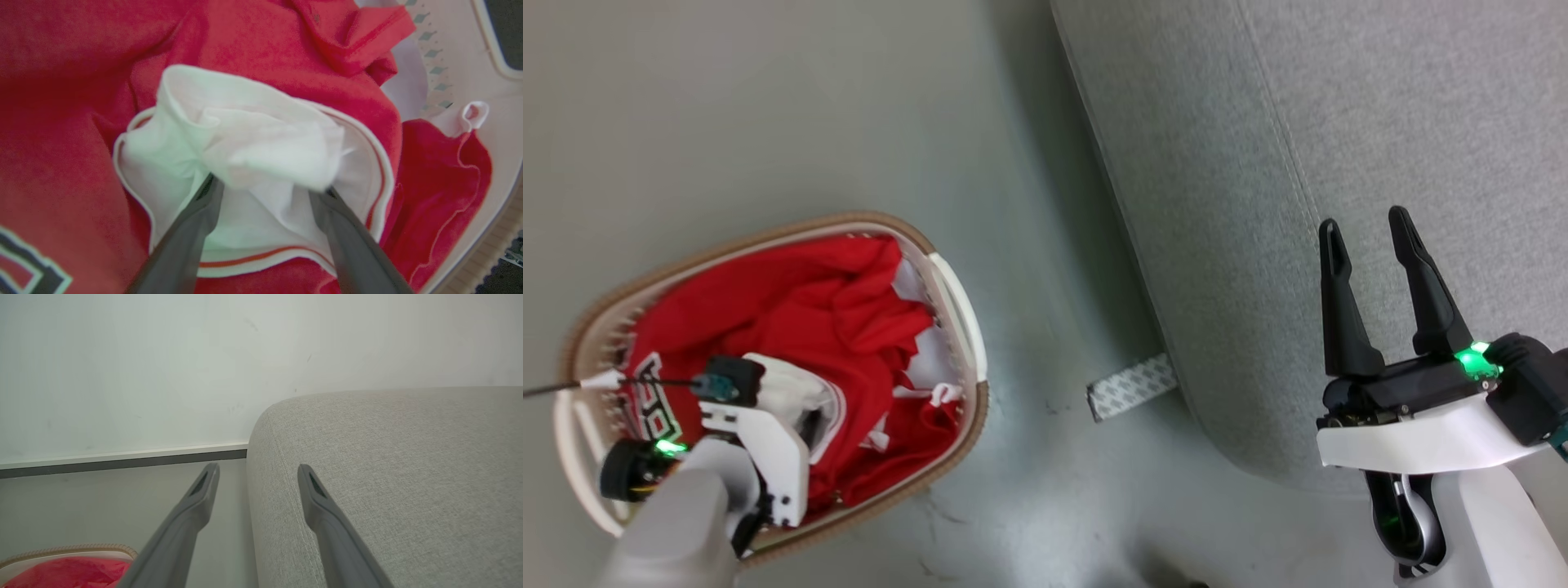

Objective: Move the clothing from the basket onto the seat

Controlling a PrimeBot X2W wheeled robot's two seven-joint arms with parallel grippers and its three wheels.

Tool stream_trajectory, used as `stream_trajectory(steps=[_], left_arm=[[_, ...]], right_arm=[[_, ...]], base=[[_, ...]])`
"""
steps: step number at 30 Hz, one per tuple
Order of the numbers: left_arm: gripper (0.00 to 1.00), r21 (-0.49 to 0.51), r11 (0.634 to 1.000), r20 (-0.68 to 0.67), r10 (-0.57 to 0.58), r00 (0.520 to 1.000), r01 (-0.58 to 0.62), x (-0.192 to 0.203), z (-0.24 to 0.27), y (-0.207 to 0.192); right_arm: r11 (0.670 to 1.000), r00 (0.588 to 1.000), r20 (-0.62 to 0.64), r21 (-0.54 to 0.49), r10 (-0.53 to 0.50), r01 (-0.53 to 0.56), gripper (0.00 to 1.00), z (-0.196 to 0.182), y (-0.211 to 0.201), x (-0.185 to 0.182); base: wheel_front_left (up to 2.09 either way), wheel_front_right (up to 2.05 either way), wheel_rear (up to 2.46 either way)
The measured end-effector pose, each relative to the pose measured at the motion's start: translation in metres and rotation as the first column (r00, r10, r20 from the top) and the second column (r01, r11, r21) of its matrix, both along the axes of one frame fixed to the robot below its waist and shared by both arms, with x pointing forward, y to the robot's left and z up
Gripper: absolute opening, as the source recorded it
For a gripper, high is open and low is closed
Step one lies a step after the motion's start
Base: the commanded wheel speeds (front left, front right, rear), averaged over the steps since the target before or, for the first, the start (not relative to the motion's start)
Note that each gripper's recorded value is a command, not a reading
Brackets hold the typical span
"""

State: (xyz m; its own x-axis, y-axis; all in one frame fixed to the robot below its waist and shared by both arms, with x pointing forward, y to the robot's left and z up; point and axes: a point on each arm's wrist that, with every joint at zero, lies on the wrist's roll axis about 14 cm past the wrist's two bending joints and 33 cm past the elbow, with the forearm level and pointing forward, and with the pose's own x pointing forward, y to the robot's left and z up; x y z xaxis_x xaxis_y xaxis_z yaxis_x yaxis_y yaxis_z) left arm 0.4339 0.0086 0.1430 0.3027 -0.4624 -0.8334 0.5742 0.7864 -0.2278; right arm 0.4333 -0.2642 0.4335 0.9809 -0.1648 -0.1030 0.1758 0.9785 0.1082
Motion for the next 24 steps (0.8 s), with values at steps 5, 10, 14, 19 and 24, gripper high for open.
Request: stream_trajectory(steps=[5, 10, 14, 19, 24], left_arm=[[1.00, 0.047, 0.997, -0.072, -0.059, 0.996, 0.062, -0.005, -0.026, -0.001], [0.67, 0.043, 0.996, -0.100, -0.075, 0.992, 0.080, -0.005, -0.042, -0.008], [0.00, 0.037, 0.996, -0.115, -0.075, 0.991, 0.080, -0.006, -0.046, -0.011], [0.00, 0.017, 0.997, -0.102, -0.070, 0.992, 0.072, -0.006, -0.038, -0.016], [0.00, -0.014, 0.999, -0.073, -0.048, 0.996, 0.047, -0.004, -0.021, -0.021]], right_arm=[[1.000, 0.999, -0.032, 0.002, -0.006, 0.006, 1.00, -0.013, -0.003, 0.004], [1.000, 0.998, -0.055, 0.007, -0.012, 0.013, 1.00, -0.024, -0.005, 0.006], [1.000, 0.998, -0.066, 0.009, -0.014, 0.015, 1.00, -0.028, -0.006, 0.006], [1.000, 0.998, -0.057, 0.015, -0.012, 0.012, 1.00, -0.025, -0.005, 0.007], [1.000, 1.000, -0.031, 0.012, -0.006, 0.006, 1.00, -0.015, -0.003, 0.008]], base=[[0.00, 0.00, 0.00], [0.00, 0.00, 0.00], [0.00, 0.00, 0.00], [0.00, 0.00, 0.00], [0.00, 0.00, 0.00]])
